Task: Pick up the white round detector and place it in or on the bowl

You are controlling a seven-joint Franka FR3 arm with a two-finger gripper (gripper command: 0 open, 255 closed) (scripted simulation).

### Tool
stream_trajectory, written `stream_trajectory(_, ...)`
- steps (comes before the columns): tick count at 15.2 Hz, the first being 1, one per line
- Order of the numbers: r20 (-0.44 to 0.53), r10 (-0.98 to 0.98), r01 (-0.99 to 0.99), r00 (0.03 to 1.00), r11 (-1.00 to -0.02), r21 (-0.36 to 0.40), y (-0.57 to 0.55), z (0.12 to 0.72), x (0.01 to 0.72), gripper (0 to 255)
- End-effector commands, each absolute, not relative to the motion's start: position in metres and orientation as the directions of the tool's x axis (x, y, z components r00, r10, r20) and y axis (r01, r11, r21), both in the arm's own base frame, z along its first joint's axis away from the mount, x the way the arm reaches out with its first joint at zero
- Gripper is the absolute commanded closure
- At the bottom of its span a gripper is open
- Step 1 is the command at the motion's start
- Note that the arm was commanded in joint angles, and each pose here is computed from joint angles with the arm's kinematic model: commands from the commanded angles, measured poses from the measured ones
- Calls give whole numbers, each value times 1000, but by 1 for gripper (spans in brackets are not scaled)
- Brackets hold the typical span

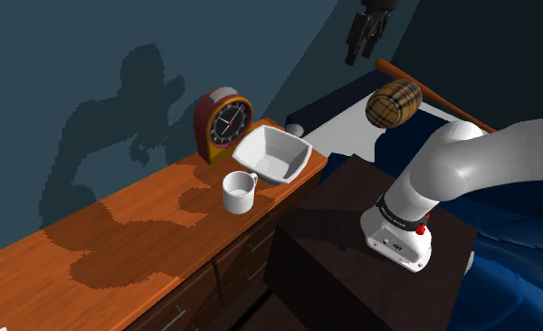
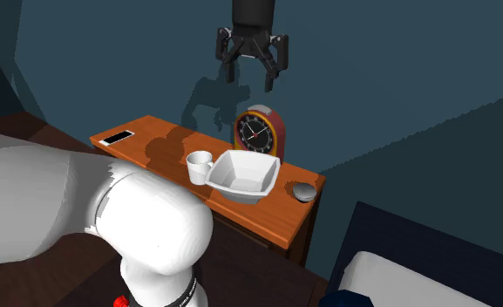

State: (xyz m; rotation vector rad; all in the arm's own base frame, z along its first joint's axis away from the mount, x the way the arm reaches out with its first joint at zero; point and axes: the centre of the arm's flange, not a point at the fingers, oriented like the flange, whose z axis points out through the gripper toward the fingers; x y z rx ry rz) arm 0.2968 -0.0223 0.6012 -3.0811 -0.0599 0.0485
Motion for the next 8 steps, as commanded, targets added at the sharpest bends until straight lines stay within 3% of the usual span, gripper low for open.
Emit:
stream_trajectory(1, -30, 40, 38, 999, -997, -60, -22, 601, 297, 0)
stream_trajectory(8, -31, 20, 19, 999, -999, -47, -39, 520, 336, 0)
